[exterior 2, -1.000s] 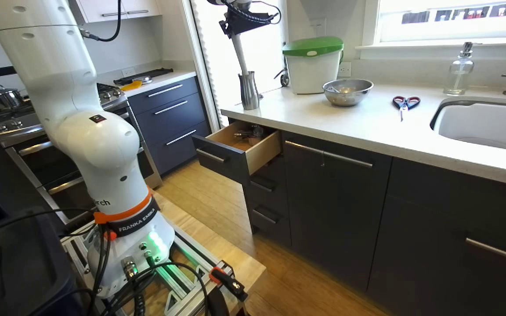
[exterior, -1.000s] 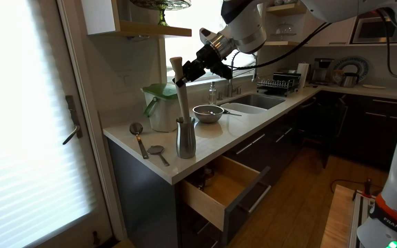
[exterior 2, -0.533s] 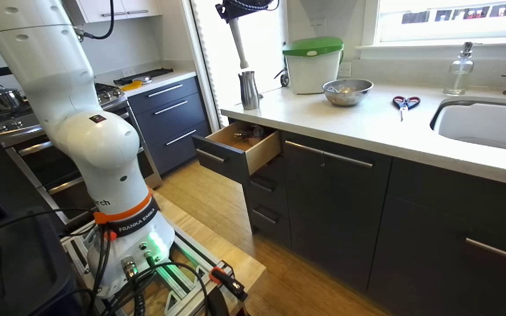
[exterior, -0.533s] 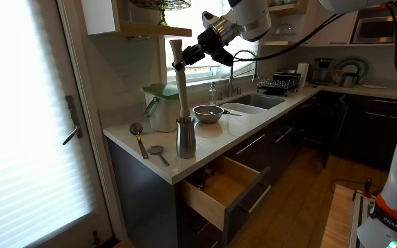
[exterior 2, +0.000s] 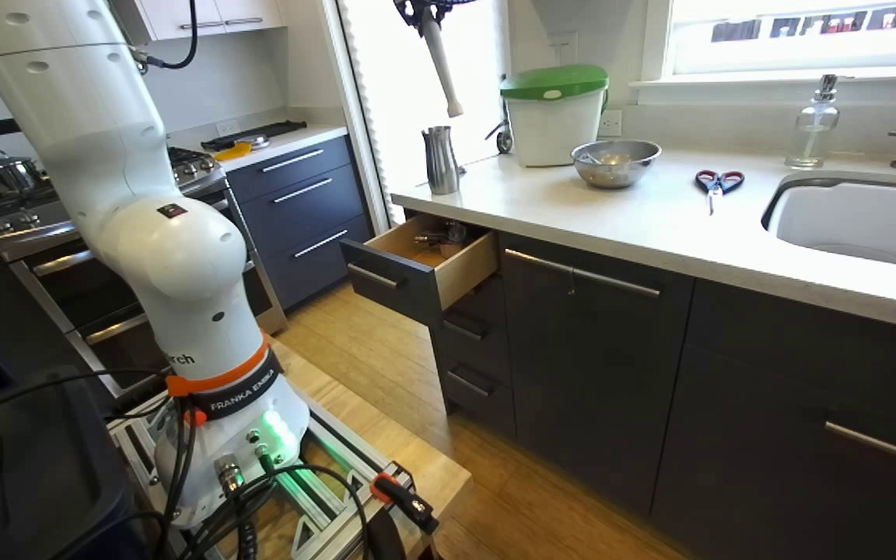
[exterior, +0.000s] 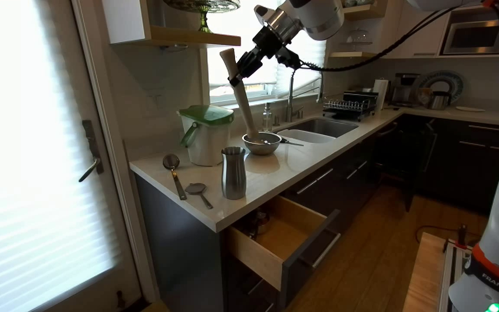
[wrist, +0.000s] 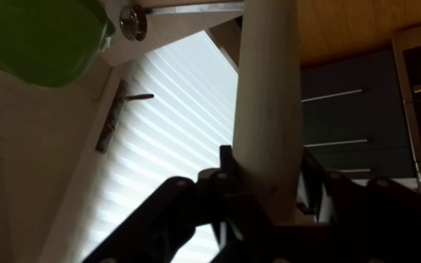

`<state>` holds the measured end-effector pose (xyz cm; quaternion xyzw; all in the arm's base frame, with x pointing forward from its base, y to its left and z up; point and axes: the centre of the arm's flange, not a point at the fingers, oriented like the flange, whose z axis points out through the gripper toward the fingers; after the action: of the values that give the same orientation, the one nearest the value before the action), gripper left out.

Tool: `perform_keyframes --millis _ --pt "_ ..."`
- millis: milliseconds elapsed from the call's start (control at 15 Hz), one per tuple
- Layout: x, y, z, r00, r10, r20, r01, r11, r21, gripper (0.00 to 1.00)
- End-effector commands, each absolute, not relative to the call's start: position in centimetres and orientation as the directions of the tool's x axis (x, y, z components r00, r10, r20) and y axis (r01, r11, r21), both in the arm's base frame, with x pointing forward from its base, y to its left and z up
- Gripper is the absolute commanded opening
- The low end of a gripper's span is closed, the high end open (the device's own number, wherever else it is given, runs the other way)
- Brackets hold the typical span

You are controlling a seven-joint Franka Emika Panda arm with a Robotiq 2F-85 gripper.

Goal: Remove the roller from the silver object

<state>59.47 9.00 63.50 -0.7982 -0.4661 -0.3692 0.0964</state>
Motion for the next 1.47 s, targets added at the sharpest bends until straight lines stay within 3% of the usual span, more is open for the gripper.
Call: perform_keyframes --millis 0,400,467,867,933,1400 --pt "60.7 7.6 64.6 0.399 0.711 0.579 0.751 -0.616 0.239 0.18" --pt "62.9 4.6 62.9 0.574 0.699 0.427 0.655 -0.705 0.273 0.18" --pt "61.5 4.8 62.8 0.544 0.700 0.462 0.663 -0.697 0.275 0.43" --pt "62.6 4.4 62.0 0.561 0.698 0.444 0.658 -0.702 0.272 0.43" --pt "62.5 4.4 62.0 0.561 0.698 0.444 0.658 -0.702 0.272 0.18" --pt "65.0 3.9 56.9 0.673 0.733 0.099 0.693 -0.672 0.263 0.18"
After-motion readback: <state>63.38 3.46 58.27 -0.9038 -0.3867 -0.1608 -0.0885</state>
